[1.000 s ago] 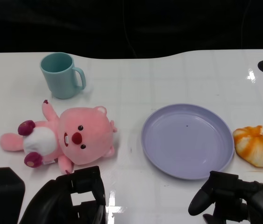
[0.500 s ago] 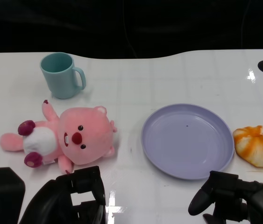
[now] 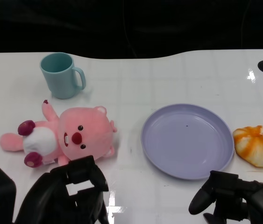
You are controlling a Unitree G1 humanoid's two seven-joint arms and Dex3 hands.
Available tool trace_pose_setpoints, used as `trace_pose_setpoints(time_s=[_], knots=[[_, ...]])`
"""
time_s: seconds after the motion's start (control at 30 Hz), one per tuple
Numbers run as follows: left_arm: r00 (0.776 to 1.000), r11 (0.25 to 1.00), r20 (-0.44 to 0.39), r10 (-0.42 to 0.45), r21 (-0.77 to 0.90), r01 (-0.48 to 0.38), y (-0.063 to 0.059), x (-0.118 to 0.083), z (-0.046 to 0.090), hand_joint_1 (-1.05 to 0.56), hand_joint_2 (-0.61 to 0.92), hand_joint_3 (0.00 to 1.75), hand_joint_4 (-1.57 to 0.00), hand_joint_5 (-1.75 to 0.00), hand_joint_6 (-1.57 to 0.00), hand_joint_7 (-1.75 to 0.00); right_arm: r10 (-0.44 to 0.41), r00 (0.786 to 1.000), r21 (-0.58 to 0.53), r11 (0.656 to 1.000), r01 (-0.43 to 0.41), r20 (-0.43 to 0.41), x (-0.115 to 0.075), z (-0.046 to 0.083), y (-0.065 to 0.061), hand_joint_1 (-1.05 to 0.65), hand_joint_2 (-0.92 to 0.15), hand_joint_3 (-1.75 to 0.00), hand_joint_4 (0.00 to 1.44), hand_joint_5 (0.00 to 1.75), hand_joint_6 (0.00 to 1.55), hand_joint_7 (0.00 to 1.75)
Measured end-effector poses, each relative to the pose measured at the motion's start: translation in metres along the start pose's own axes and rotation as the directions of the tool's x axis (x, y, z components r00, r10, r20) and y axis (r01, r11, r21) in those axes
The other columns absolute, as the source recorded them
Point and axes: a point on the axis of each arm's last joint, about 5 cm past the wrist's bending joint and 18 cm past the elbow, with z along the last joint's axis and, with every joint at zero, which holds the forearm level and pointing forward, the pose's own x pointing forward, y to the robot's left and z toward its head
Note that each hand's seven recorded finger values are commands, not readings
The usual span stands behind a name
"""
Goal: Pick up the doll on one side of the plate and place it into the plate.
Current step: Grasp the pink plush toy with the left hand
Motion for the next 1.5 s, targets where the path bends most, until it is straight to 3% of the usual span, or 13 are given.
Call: trace_pose_setpoints(time_s=[0.13, 0.23, 0.37, 0.6, 0.8, 1.0, 1.27, 1.5], knots=[[0.999, 1.0, 0.047, 0.019, 0.001, -0.02, 0.002, 0.0, 0.002, -0.28, 0.56, 0.89, -0.64, -1.32, -0.68, -0.9, 0.0, 1.0, -0.001, 1.0, 0.0, 0.011, 0.002, 0.001, 0.0, -0.15, -0.71, -0.88, 0.61, 1.67, 0.54, 1.29], [0.997, 0.998, 0.07, 0.042, 0.044, -0.045, 0.005, 0.001, 0.003, -0.33, 0.8, 0.47, -0.55, -1.17, -0.65, -0.72, 0.004, 1.0, -0.003, 1.0, -0.004, 0.011, 0.003, 0.001, 0.0, -0.15, -0.7, -0.89, 0.61, 1.67, 0.54, 1.29], [0.992, 0.992, 0.11, 0.055, 0.104, -0.066, 0.008, 0.001, 0.007, -0.38, 0.91, 0.25, -0.42, -1.03, -0.54, -0.54, 0.008, 1.0, -0.006, 1.0, -0.008, 0.014, 0.004, 0.001, 0.001, -0.14, -0.69, -0.9, 0.61, 1.67, 0.54, 1.29], [0.973, 0.919, 0.225, 0.045, 0.373, -0.128, 0.018, 0.001, 0.023, -0.56, 0.92, 0.16, -0.19, -0.85, -0.36, -0.33, 0.013, 1.0, 0.0, 1.0, -0.013, 0.017, 0.005, 0.001, 0.002, -0.14, -0.69, -0.9, 0.6, 1.67, 0.54, 1.29], [0.96, 0.786, 0.278, 0.017, 0.59, -0.185, 0.026, 0.002, 0.037, -0.63, 0.92, 0.14, -0.04, -0.75, -0.29, -0.18, 0.018, 1.0, 0.003, 1.0, -0.018, 0.019, 0.006, 0.001, 0.003, -0.14, -0.7, -0.89, 0.6, 1.67, 0.54, 1.29], [0.96, 0.622, 0.28, 0.018, 0.749, -0.23, 0.031, 0.003, 0.051, -0.67, 0.92, 0.1, 0.0, -0.66, -0.26, -0.13, 0.021, 1.0, 0.003, 1.0, -0.021, 0.019, 0.006, 0.002, 0.003, -0.14, -0.7, -0.89, 0.6, 1.66, 0.54, 1.29], [0.961, 0.289, 0.276, 0.034, 0.917, -0.273, 0.035, 0.009, 0.075, -0.68, 0.92, 0.06, 0.0, -0.42, -0.19, -0.04, 0.022, 1.0, 0.004, 1.0, -0.022, 0.015, 0.007, 0.001, 0.004, -0.15, -0.7, -0.89, 0.6, 1.66, 0.54, 1.28], [0.978, 0.068, 0.196, 0.067, 0.977, -0.201, 0.036, 0.02, 0.083, -0.71, 0.92, 0.06, 0.0, -0.39, -0.2, -0.03, 0.022, 1.0, 0.006, 1.0, -0.022, 0.012, 0.007, 0.001, 0.004, -0.17, -0.7, -0.89, 0.6, 1.67, 0.54, 1.28]])
